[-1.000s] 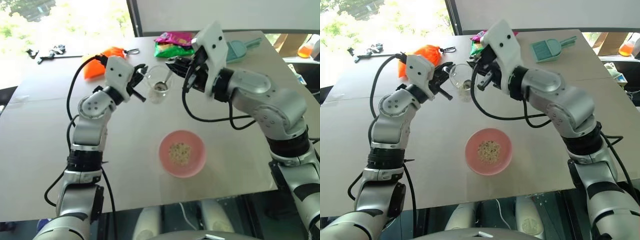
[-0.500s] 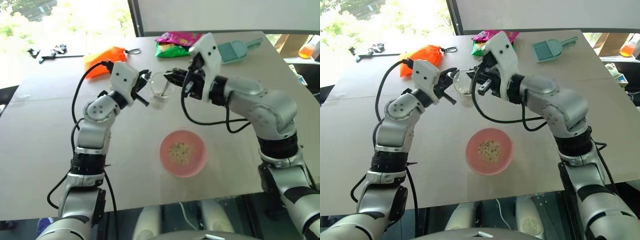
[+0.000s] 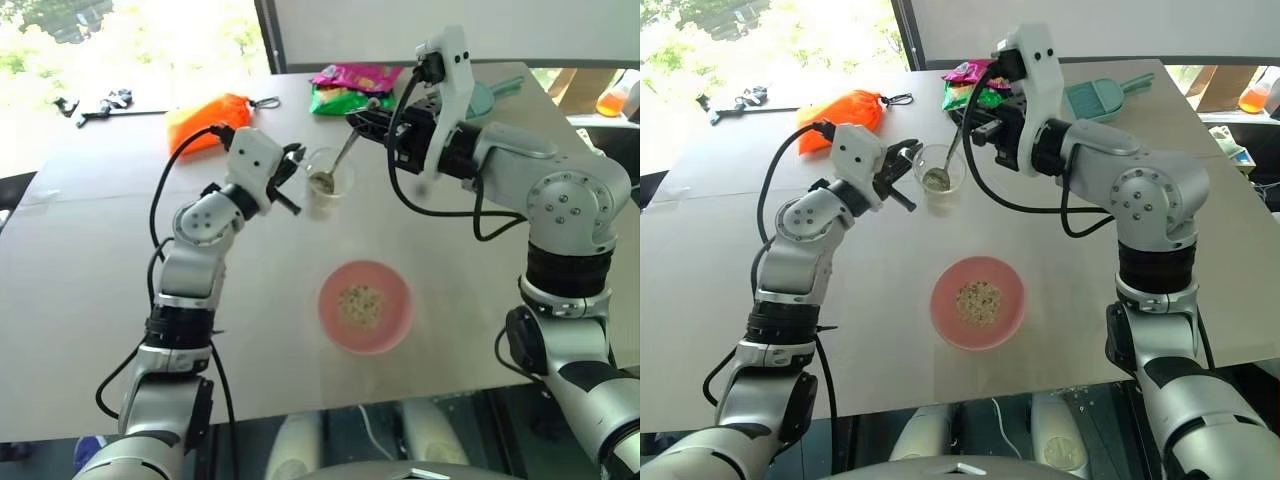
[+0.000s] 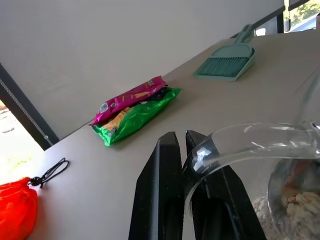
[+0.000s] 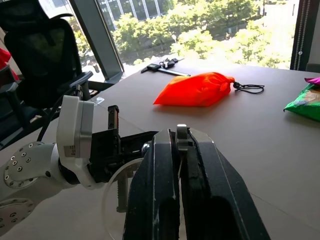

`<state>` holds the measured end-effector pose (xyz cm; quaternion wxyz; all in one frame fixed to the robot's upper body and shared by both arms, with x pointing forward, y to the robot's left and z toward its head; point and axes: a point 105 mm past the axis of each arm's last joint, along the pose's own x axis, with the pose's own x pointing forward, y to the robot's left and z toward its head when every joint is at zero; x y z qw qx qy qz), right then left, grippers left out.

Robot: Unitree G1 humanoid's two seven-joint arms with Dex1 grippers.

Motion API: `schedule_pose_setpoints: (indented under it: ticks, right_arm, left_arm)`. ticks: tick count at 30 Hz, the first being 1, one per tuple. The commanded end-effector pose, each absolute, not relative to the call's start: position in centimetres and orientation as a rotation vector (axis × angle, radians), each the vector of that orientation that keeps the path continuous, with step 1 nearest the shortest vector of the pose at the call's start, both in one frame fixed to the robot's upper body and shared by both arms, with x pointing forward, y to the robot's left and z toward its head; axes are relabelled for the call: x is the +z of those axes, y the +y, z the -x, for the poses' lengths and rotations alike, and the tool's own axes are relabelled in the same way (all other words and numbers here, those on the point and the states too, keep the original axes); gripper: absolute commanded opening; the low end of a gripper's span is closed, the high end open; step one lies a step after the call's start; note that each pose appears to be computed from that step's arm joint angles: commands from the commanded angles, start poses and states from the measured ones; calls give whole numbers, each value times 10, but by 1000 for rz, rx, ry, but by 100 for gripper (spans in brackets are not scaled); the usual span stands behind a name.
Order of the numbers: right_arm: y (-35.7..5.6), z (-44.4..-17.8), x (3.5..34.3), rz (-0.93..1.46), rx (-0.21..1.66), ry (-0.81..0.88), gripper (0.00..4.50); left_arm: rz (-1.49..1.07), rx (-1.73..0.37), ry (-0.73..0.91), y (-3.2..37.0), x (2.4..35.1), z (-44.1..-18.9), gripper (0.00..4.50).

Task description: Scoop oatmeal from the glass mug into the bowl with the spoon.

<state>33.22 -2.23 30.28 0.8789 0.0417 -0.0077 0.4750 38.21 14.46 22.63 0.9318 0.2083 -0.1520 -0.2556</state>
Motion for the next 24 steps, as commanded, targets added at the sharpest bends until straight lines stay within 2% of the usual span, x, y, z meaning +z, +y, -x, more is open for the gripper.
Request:
schedule_pose_setpoints:
  ticks: [1, 7, 12, 17, 24]
  right_arm:
    - [-25, -323, 321, -149, 1021, -60, 0]
    - [-27, -321, 319, -225, 1047, 9, 0]
    - [-25, -320, 311, -133, 1024, 19, 0]
    - [-21, -317, 307, -233, 1072, 83, 0]
    - [-36, -332, 314, -415, 1036, 192, 0]
  left_arm:
    - [-440, -525, -385, 141, 244, -378, 5]
    - [-435, -533, -387, 139, 245, -378, 5]
    - [-431, -540, -393, 135, 246, -377, 5]
    - [-426, -546, -394, 133, 246, -376, 5]
    - [-457, -556, -378, 135, 237, -377, 5]
